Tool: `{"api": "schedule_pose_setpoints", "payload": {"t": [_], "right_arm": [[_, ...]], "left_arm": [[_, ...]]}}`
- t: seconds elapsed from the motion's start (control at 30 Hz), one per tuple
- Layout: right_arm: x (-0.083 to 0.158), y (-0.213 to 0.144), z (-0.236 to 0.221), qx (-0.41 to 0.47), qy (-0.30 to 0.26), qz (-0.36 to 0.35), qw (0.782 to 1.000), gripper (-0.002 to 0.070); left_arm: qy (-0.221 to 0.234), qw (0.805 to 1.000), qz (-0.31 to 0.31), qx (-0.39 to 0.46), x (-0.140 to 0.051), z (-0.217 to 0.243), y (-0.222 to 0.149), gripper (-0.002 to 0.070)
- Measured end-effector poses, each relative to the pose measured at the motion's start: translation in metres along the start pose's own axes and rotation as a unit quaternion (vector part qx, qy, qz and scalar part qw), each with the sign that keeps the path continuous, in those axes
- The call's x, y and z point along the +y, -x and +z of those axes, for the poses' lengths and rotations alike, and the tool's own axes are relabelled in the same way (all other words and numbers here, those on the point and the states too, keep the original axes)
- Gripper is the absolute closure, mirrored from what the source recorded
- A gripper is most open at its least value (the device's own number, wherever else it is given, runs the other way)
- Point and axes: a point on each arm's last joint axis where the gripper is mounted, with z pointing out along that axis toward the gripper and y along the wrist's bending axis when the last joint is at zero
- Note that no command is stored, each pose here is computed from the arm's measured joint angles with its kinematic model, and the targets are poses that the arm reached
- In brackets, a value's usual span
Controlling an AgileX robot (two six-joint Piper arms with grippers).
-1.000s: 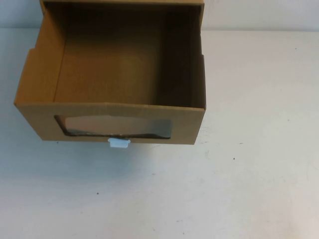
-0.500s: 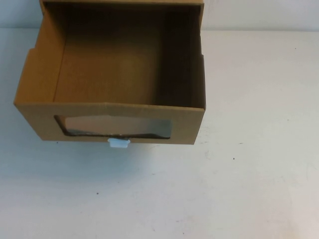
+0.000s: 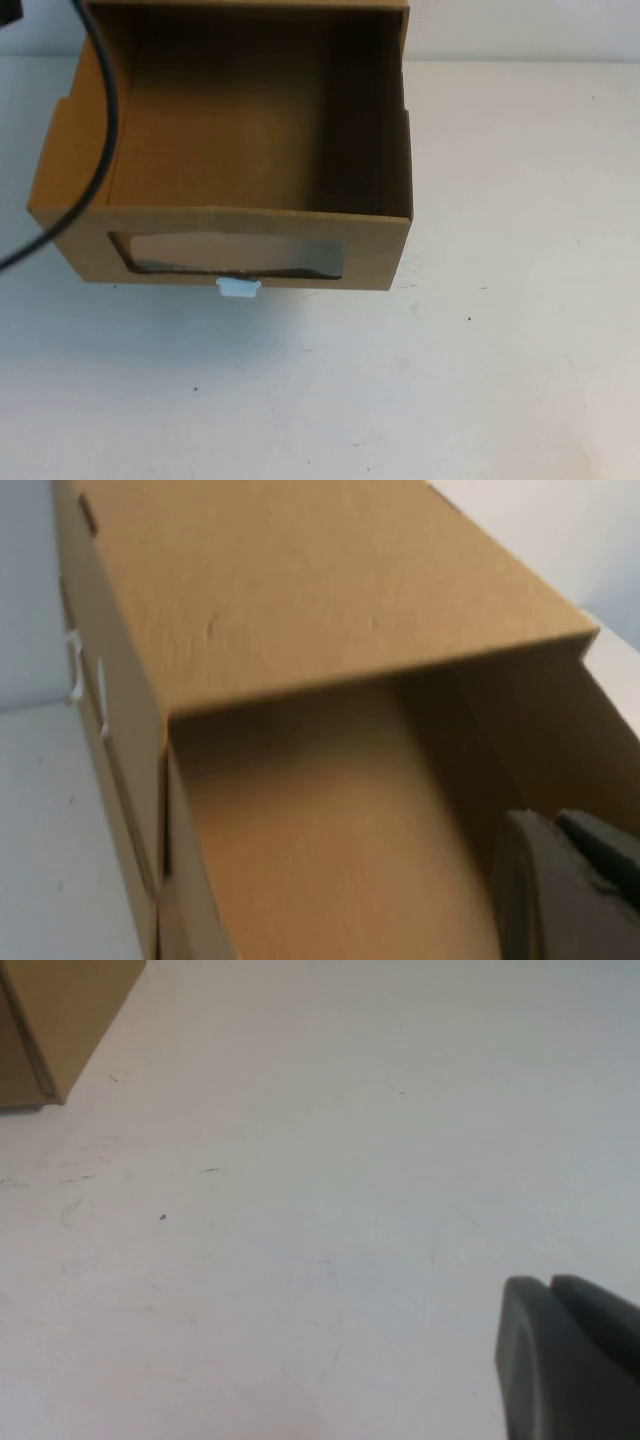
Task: Close the shoe box
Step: Press the shoe box with left arm
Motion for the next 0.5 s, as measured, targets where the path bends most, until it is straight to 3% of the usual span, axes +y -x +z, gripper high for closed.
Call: {"api": "schedule_pose_setpoints", "payload": {"t": [0.27, 0.5], "right_arm": [[0.0, 0.0, 0.0, 0.0, 0.0, 0.0, 1.0, 0.0689], [0.0, 0.0, 0.0, 0.0, 0.0, 0.0, 1.0, 0.0689]], "left_arm": [[-0.053, 0.997, 0.032, 0.042, 0.032, 0.072, 0.068, 0.068], [-0.078, 0.994, 0.04, 0.068, 0.058, 0.125, 0.085, 0.068]]}}
